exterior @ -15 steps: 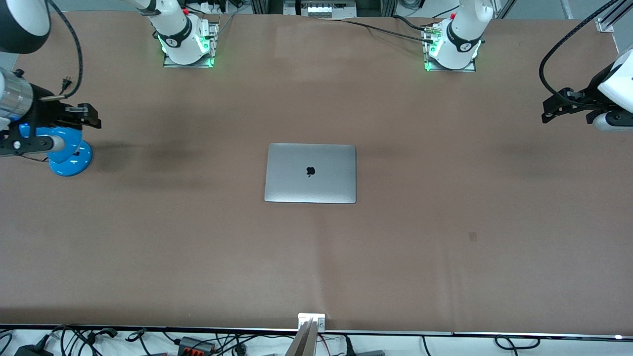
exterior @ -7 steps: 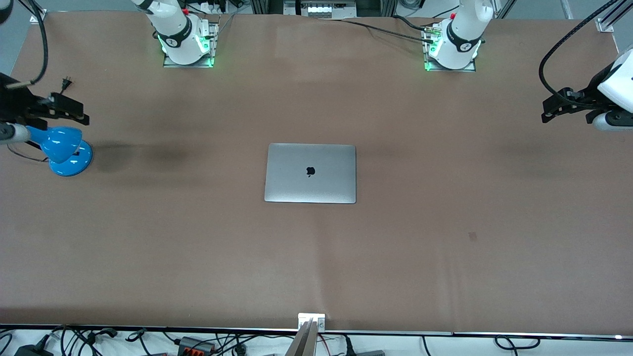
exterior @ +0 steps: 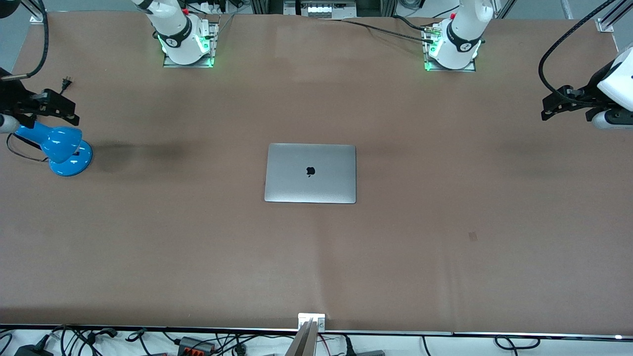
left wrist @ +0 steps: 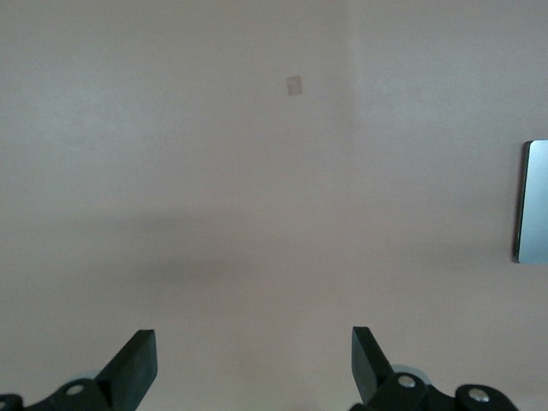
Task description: Close laptop with both arms from behind
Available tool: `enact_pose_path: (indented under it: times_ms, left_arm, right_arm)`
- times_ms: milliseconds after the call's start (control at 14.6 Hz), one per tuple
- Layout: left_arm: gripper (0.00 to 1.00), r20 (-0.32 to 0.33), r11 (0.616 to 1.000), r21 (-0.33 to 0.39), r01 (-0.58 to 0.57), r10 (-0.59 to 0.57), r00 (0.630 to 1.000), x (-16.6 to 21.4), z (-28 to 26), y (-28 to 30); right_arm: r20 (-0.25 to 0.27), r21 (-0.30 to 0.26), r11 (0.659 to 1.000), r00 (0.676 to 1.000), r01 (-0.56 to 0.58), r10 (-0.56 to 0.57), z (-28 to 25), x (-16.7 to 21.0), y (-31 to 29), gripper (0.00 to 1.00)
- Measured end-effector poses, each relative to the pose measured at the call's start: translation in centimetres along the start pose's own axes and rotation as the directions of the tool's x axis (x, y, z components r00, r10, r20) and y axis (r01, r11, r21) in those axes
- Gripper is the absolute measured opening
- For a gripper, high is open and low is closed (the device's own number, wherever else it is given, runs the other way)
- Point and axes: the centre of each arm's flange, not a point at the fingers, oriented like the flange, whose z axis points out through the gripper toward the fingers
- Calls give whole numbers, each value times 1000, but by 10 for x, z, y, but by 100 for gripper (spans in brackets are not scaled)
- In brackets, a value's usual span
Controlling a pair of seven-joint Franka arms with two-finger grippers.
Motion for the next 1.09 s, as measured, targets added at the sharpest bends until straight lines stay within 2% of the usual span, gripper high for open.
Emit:
enact_pose_path:
  times_ms: [1094]
  left_arm:
    - [100,4,1000,-1,6,-6,1000,-1,0,-3]
  right_arm:
    - [3,0,1000,1000,-10,10,2,0,-4,100]
